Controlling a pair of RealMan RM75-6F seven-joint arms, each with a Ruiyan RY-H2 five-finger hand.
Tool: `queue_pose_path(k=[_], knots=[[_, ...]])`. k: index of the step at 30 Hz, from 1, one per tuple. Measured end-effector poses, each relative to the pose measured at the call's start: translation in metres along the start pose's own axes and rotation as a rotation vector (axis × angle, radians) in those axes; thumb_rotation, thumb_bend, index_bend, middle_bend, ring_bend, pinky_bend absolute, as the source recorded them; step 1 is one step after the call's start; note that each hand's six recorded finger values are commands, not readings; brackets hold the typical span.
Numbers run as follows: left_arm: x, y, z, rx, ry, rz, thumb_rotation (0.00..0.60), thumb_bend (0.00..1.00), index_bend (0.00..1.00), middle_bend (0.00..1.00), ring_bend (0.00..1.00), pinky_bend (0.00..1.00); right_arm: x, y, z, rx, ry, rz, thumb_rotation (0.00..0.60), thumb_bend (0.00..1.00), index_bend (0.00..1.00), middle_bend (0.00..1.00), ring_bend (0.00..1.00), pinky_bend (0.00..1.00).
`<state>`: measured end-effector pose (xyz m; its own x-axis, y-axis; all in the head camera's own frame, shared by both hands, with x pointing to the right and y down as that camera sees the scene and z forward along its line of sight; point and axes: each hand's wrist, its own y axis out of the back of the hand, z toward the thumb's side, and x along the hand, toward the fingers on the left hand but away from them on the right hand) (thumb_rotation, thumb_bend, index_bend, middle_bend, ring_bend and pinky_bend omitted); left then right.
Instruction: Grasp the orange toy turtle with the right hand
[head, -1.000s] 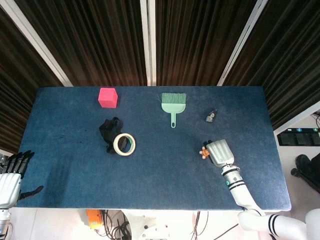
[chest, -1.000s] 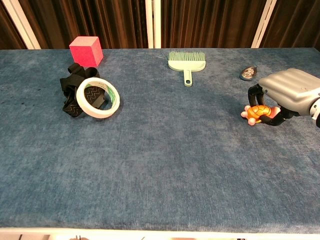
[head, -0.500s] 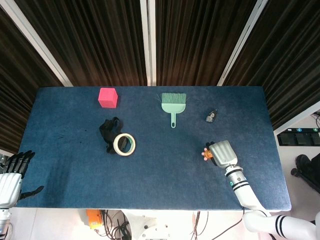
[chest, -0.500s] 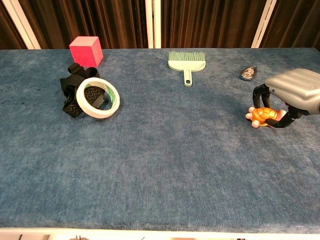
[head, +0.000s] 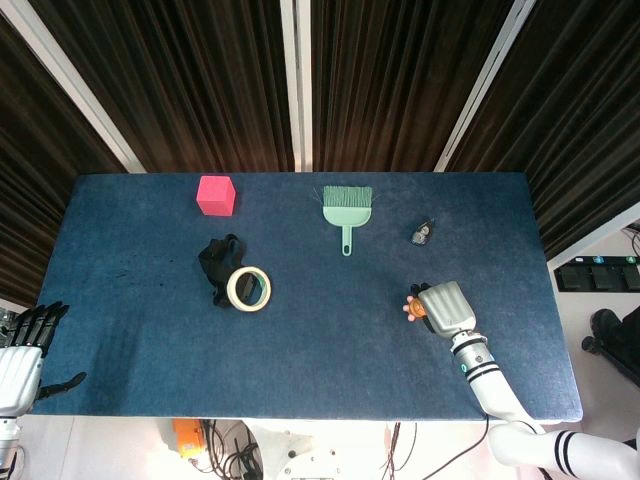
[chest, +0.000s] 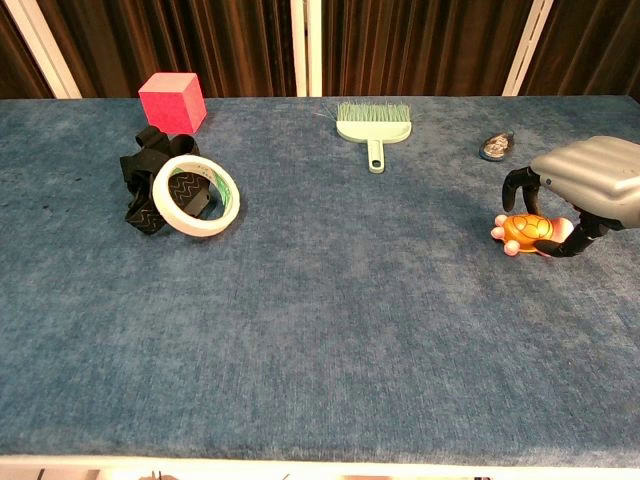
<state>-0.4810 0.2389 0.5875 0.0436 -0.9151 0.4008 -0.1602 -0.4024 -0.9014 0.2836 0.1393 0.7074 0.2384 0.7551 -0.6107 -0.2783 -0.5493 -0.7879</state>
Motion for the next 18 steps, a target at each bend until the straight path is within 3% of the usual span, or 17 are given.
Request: queue_pose_path(k=[5,18], knots=[[-0.0002,-0.0006,-0.0005,-0.003,0.0,-0.001,0.6,0.0,0.07,0.04,0.0,0.05,0.0005,0.0006,-0.0006,0.006,-0.006,-0.003,0.6,0.18,0.42,0.46,1.0,1.0],[-0.0005,0.0003,-0.001,-0.001,-0.001,0.001,0.6,0.0,0.07,0.04,0.0,0.05,-0.009,-0.0033,0.0077,0.023,-0.001,-0.064,0.6,0.33,0.83,0.74,1.0,1.0]])
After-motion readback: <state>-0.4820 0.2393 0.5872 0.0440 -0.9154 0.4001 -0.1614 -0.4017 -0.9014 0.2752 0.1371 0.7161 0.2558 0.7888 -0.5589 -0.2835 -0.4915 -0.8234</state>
